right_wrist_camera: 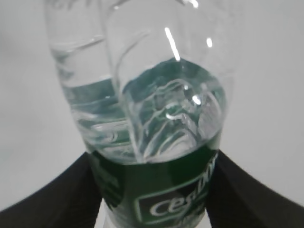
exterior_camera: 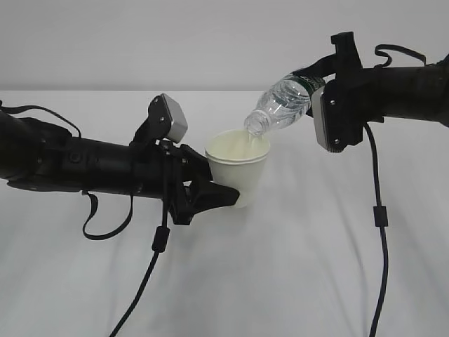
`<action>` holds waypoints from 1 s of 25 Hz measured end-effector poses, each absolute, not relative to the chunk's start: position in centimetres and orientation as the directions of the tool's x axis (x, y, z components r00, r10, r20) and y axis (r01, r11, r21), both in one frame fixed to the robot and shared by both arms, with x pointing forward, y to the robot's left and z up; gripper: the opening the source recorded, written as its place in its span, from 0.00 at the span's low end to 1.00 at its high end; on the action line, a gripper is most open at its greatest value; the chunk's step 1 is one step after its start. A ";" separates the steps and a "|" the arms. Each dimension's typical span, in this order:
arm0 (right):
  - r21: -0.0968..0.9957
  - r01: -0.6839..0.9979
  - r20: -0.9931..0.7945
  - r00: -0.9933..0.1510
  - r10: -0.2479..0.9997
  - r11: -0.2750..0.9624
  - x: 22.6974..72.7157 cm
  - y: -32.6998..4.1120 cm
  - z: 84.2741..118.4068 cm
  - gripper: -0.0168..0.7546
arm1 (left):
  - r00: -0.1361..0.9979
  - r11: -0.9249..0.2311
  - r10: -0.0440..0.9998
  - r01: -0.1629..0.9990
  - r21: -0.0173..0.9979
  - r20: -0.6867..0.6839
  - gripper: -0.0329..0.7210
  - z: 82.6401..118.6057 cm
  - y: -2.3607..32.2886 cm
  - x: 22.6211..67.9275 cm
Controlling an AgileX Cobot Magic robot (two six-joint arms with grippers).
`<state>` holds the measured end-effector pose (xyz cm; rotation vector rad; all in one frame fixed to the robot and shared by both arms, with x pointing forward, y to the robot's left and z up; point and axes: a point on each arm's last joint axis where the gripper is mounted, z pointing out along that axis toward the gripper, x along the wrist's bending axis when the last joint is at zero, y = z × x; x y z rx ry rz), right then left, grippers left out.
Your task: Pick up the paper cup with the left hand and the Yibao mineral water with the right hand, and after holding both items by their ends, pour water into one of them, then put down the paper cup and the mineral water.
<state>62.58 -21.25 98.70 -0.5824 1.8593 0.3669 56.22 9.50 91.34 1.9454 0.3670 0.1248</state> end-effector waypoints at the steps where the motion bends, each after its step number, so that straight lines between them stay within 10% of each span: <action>1: -0.028 -0.556 -0.935 -0.278 -0.218 0.831 62.6 -21.3 98.7 0.61 | 0.946 -0.353 0.312 0.200 0.914 -0.086 0.57 91.3 9.5 56.2; 25: -0.033 -0.557 -0.935 -0.275 -0.222 0.830 62.6 -21.3 98.7 0.61 | 0.947 -0.355 0.308 0.204 0.912 -0.092 0.57 91.3 9.5 56.2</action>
